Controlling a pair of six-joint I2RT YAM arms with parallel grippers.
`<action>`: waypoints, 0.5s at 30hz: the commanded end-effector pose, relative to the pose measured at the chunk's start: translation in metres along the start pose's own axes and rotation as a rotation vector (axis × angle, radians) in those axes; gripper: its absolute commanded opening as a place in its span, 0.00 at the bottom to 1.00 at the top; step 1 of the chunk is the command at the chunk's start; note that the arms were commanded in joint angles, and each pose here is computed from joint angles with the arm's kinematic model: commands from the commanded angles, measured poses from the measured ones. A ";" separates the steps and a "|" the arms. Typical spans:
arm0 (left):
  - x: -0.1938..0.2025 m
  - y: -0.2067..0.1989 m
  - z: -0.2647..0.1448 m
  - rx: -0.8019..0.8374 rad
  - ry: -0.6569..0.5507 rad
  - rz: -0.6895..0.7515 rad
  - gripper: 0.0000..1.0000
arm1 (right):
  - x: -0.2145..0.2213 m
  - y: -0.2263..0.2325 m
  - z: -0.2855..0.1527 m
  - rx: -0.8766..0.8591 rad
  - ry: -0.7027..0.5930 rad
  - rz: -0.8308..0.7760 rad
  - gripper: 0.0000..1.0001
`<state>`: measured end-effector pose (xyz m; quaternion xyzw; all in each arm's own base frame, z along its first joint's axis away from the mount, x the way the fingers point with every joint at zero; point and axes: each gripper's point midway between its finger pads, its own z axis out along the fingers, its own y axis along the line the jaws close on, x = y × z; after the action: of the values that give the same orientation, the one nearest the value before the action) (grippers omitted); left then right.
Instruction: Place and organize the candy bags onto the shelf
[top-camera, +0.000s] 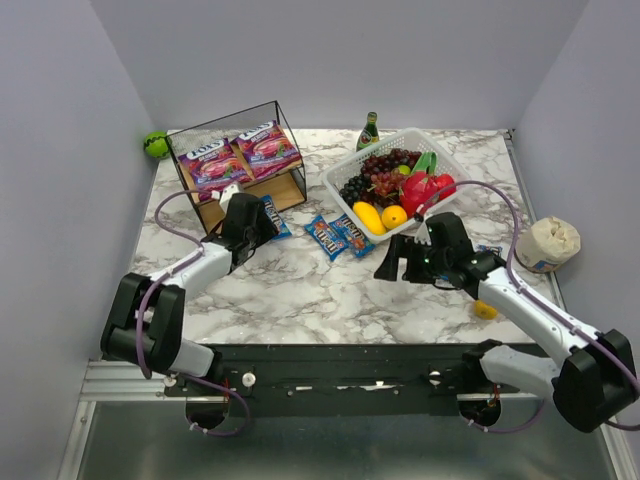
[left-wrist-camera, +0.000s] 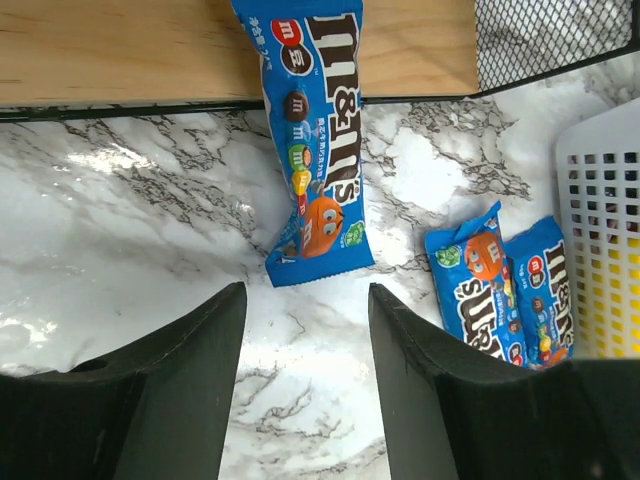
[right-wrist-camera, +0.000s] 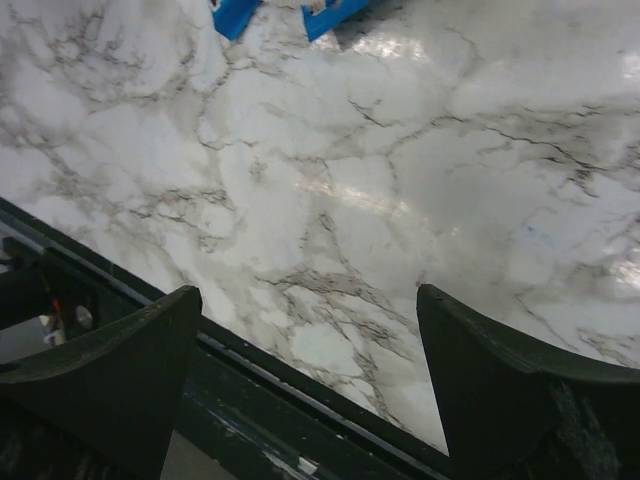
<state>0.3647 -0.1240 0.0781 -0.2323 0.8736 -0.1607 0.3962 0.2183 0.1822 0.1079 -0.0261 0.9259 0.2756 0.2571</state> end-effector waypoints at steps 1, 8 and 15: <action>-0.016 0.009 -0.025 -0.072 -0.032 0.037 0.62 | -0.044 0.060 0.006 -0.236 -0.065 0.117 0.94; -0.052 0.008 -0.077 -0.098 -0.095 0.147 0.66 | -0.083 0.138 0.053 -0.314 -0.131 0.293 0.94; -0.084 0.016 -0.138 -0.135 -0.126 0.221 0.70 | -0.101 0.196 0.126 -0.218 -0.203 0.494 0.94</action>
<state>0.3306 -0.0827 0.1847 -0.1890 0.8663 -0.0981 0.4518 0.2902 0.3681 0.1511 0.0870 0.8711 0.4197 0.2396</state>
